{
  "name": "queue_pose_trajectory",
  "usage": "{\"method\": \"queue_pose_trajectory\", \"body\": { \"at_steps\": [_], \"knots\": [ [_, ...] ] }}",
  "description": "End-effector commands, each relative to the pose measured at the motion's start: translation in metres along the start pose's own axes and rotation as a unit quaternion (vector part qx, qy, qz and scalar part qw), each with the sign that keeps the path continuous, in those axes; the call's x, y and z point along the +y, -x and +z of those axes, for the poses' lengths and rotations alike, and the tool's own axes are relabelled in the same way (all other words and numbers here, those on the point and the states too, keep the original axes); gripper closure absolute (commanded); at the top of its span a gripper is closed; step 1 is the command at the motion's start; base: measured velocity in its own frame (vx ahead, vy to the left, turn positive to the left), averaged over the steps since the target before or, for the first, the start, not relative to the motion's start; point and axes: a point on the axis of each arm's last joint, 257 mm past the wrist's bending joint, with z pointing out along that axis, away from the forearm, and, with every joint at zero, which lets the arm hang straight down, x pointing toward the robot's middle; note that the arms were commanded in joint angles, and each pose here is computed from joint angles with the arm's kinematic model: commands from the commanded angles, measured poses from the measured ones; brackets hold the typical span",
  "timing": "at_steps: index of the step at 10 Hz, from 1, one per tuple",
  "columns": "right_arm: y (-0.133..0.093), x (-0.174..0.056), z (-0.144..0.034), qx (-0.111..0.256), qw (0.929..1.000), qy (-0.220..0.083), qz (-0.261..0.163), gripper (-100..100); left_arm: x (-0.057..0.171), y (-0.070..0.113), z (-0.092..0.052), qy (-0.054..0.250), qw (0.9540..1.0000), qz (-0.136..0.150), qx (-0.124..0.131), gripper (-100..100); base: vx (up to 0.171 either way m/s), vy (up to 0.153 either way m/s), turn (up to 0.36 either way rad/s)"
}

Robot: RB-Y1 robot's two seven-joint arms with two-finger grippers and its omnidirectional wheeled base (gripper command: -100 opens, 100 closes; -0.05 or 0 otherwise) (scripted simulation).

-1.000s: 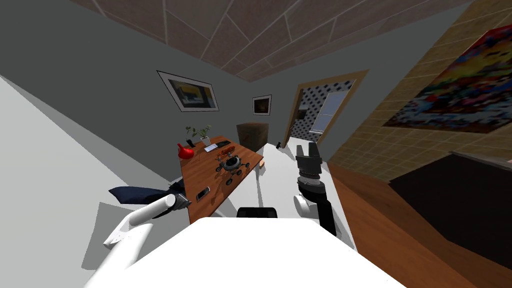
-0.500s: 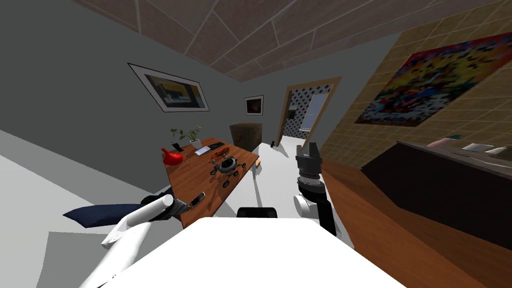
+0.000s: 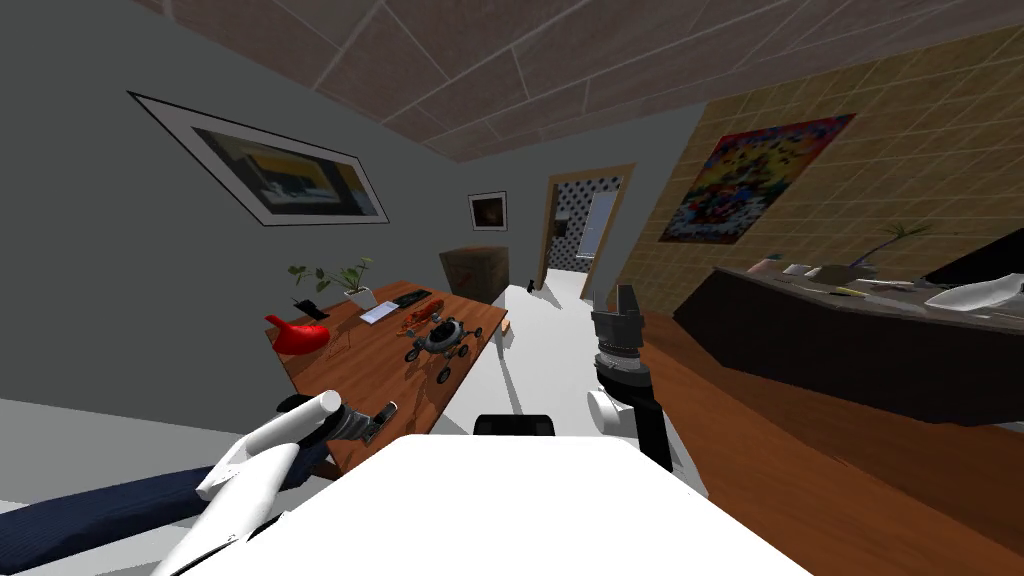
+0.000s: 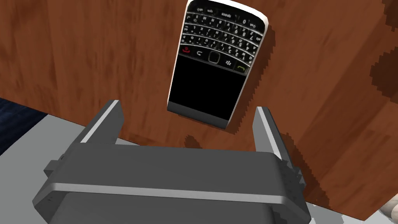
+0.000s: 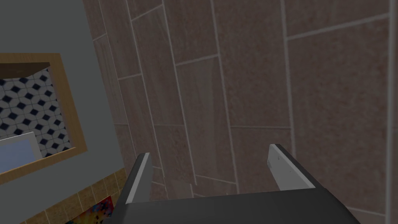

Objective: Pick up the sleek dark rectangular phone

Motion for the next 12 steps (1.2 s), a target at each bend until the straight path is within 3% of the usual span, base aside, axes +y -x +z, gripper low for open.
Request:
{"method": "queue_pose_trajectory", "body": {
  "at_steps": [1, 6, 7, 8, 9, 12],
  "knots": [
    [0.0, 0.0, 0.0, 0.0, 1.0, 0.0, 0.0, 0, 0.01, 0.011, 0.003, 0.029, 0.9992, -0.023, -0.017, -100, -0.052, 0.066, -0.411],
    [0.0, 0.0, 0.0, 0.0, 1.0, 0.0, 0.0, 0, 0.036, 0.031, 0.01, 0.084, 0.9929, -0.065, -0.053, -100, -0.043, 0.06, -0.242],
    [0.0, 0.0, 0.0, 0.0, 1.0, 0.0, 0.0, 0, 0.032, 0.028, 0.01, 0.077, 0.994, -0.06, -0.048, -100, -0.016, 0.029, -0.054],
    [0.0, 0.0, 0.0, 0.0, 1.0, 0.0, 0.0, 0, 0.033, 0.029, 0.01, 0.079, 0.9938, -0.061, -0.049, 0, -0.003, 0.006, 0.009],
    [0.0, 0.0, 0.0, 0.0, 1.0, 0.0, 0.0, 0, 0.039, 0.029, 0.018, 0.078, 0.9941, -0.059, -0.047, -100, 0.01, 0.015, 0.022],
    [0.0, 0.0, 0.0, 0.0, 1.0, 0.0, 0.0, 0, 0.048, 0.03, 0.03, 0.076, 0.9945, -0.055, -0.046, -100, 0.018, 0.02, 0.022]
  ]
}}
